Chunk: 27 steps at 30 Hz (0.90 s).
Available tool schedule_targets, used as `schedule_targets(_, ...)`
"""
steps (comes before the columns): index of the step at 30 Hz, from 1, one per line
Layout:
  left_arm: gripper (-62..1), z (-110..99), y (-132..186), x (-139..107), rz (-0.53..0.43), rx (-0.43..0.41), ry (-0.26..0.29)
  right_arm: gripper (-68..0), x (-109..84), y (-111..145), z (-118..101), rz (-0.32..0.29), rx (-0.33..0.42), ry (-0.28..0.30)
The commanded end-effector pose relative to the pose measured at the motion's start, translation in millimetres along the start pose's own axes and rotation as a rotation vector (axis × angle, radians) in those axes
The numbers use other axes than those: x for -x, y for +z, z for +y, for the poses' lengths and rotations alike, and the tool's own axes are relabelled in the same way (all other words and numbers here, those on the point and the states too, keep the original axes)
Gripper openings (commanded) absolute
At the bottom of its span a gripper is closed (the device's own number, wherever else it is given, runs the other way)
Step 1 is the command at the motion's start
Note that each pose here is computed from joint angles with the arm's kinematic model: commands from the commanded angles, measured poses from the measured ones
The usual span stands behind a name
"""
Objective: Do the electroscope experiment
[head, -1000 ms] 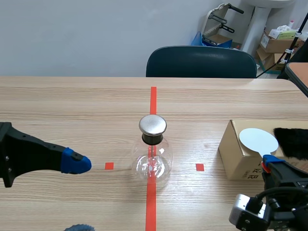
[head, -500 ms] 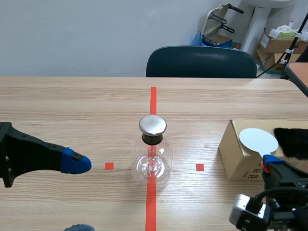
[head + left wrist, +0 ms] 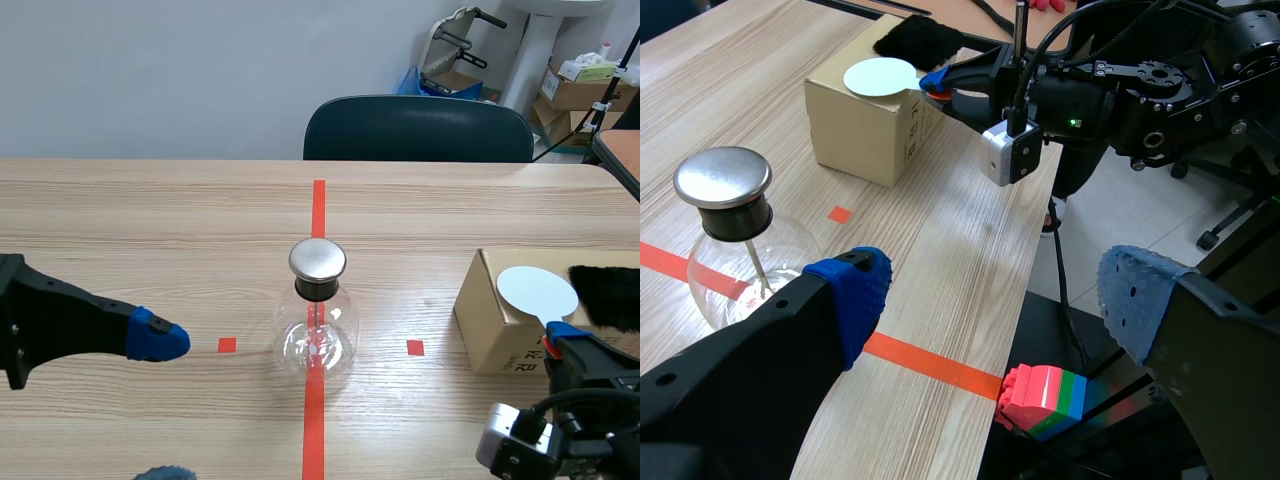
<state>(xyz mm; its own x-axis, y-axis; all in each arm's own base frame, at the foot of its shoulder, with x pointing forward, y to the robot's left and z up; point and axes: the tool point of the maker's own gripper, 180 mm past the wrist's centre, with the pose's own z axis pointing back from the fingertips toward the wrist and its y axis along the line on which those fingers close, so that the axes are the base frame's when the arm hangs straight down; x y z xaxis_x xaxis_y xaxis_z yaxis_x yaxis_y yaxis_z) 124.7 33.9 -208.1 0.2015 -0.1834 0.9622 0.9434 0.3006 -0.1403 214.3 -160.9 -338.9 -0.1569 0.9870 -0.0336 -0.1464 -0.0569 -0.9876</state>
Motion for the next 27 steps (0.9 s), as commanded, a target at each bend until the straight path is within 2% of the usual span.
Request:
schedule_targets(1, -15.7, -5.6, -2.6, -9.9, -0.039, 0.014, 0.007, -66.4, 6.8, -5.1, -10.2, 0.003, 0.033, 0.023)
schedule_targets(27, -15.7, -2.2, -2.6, -10.0, -0.040, -0.006, 0.002, -66.4, 6.8, -5.1, -10.1, 0.003, 0.032, 0.022)
